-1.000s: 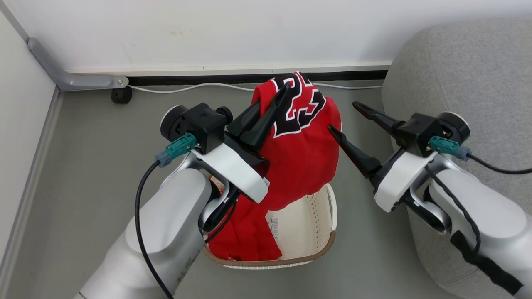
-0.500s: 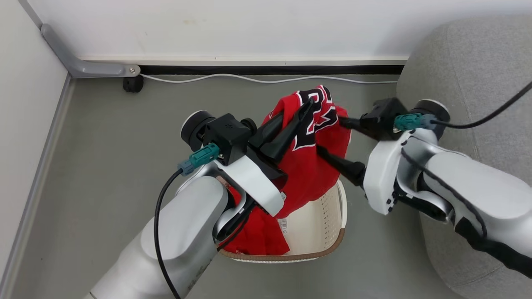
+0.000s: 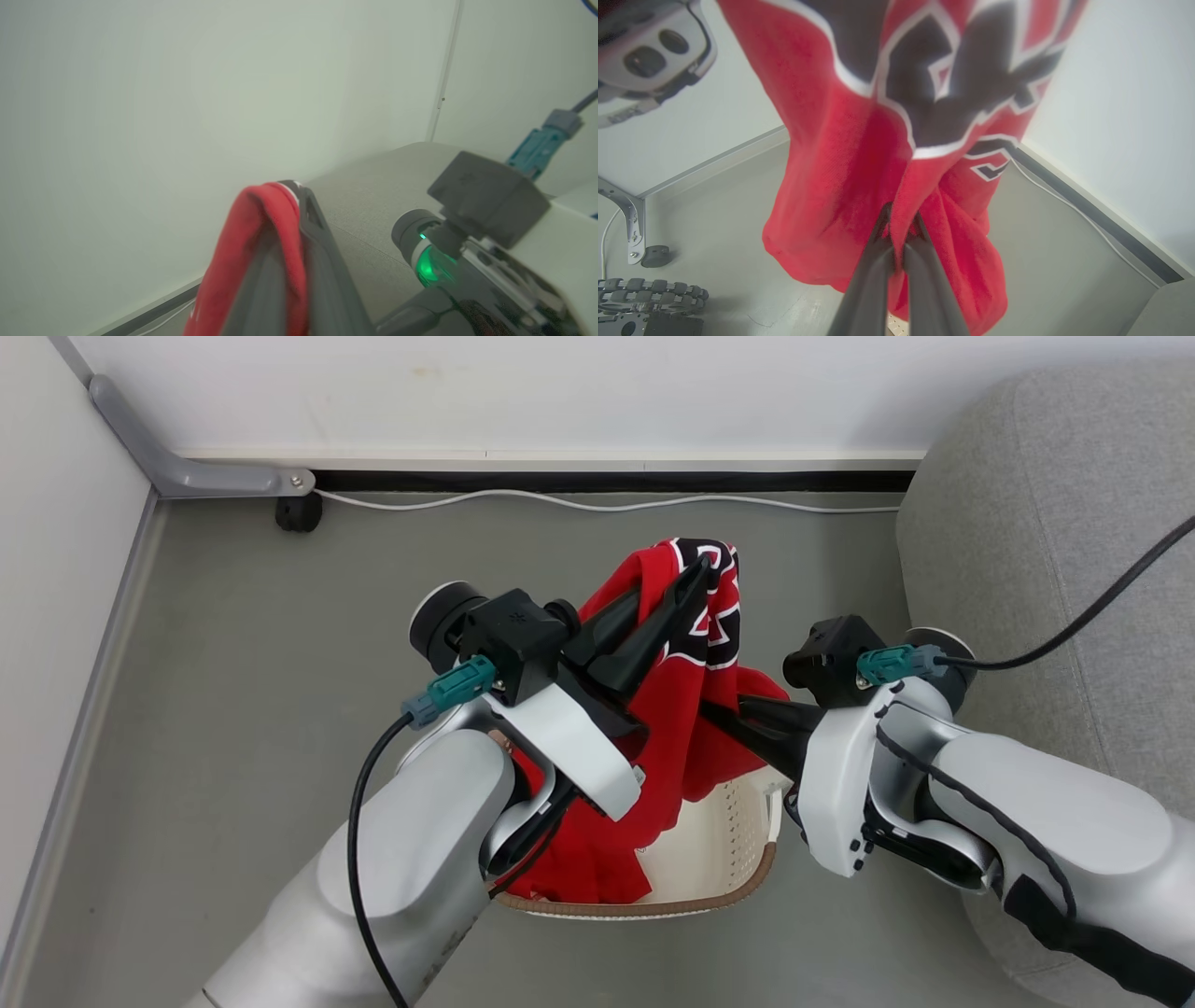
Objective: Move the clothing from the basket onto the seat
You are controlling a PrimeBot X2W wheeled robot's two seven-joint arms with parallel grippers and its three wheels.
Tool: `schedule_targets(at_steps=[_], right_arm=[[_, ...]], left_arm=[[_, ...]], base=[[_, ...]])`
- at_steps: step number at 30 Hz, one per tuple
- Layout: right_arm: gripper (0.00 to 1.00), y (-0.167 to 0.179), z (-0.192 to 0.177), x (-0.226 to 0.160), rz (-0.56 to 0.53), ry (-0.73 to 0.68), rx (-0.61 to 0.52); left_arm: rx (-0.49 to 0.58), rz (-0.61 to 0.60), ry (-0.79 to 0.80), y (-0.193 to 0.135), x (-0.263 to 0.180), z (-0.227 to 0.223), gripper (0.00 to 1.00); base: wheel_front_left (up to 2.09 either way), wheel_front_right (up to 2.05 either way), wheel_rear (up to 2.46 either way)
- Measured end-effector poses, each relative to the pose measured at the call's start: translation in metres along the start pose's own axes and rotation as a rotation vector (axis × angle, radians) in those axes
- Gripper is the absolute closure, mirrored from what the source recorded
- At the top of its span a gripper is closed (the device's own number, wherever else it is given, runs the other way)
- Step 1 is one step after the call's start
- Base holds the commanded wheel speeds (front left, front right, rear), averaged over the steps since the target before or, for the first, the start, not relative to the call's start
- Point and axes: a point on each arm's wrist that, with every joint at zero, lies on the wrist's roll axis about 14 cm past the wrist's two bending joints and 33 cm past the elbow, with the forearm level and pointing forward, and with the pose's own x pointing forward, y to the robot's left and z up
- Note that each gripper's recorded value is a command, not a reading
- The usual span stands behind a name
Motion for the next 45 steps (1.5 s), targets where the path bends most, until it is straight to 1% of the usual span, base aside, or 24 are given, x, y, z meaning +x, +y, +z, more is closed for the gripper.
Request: schedule_targets(at_steps=[3, 6, 7, 8, 9, 17, 22, 25, 30, 33, 45], right_arm=[[1.0, -0.002, 0.001, -0.002, -0.016, -0.04, 0.006], [1.0, -0.006, 0.004, -0.004, -0.034, -0.076, 0.007], [1.0, -0.008, 0.005, -0.005, -0.041, -0.085, 0.004], [1.0, -0.009, 0.006, -0.006, -0.048, -0.101, 0.0], [1.0, -0.011, 0.008, -0.007, -0.054, -0.117, -0.001], [1.0, -0.021, 0.018, -0.016, -0.096, -0.218, -0.001], [1.0, -0.025, 0.019, -0.022, -0.116, -0.246, 0.006], [1.0, -0.032, 0.022, -0.028, -0.141, -0.266, 0.03], [1.0, -0.055, 0.055, -0.048, -0.223, -0.384, 0.027], [1.0, -0.066, 0.065, -0.065, -0.281, -0.443, 0.023], [1.0, -0.087, 0.06, -0.129, -0.499, -0.538, 0.04]], left_arm=[[-0.003, -0.001, -0.004, -0.001, 0.002, 0.001, 1.0], [-0.004, -0.003, -0.011, -0.001, 0.003, 0.003, 0.42], [-0.005, -0.004, -0.013, -0.001, 0.004, 0.004, 0.42], [-0.005, -0.005, -0.015, -0.002, 0.004, 0.004, 0.1], [-0.006, -0.006, -0.017, -0.002, 0.005, 0.005, 0.0], [-0.022, -0.013, -0.017, -0.008, 0.007, 0.003, 0.0], [-0.03, -0.011, -0.003, -0.007, 0.009, -0.004, 0.0], [-0.032, -0.011, 0.012, -0.005, 0.01, -0.01, 0.0], [-0.052, -0.019, 0.037, -0.007, 0.013, -0.024, 0.0], [-0.057, -0.032, 0.053, -0.011, 0.016, -0.031, 0.0], [-0.102, -0.113, 0.099, -0.041, 0.028, -0.055, 0.0]], base=[[0.0, 0.0, 0.0], [0.0, 0.0, 0.0], [0.0, 0.0, 0.0], [0.0, 0.0, 0.0], [0.0, 0.0, 0.0], [0.0, 0.0, 0.0], [0.0, 0.0, 0.0], [0.0, 0.0, 0.0], [0.0, 0.0, 0.0], [0.0, 0.0, 0.0], [0.0, 0.0, 0.0]])
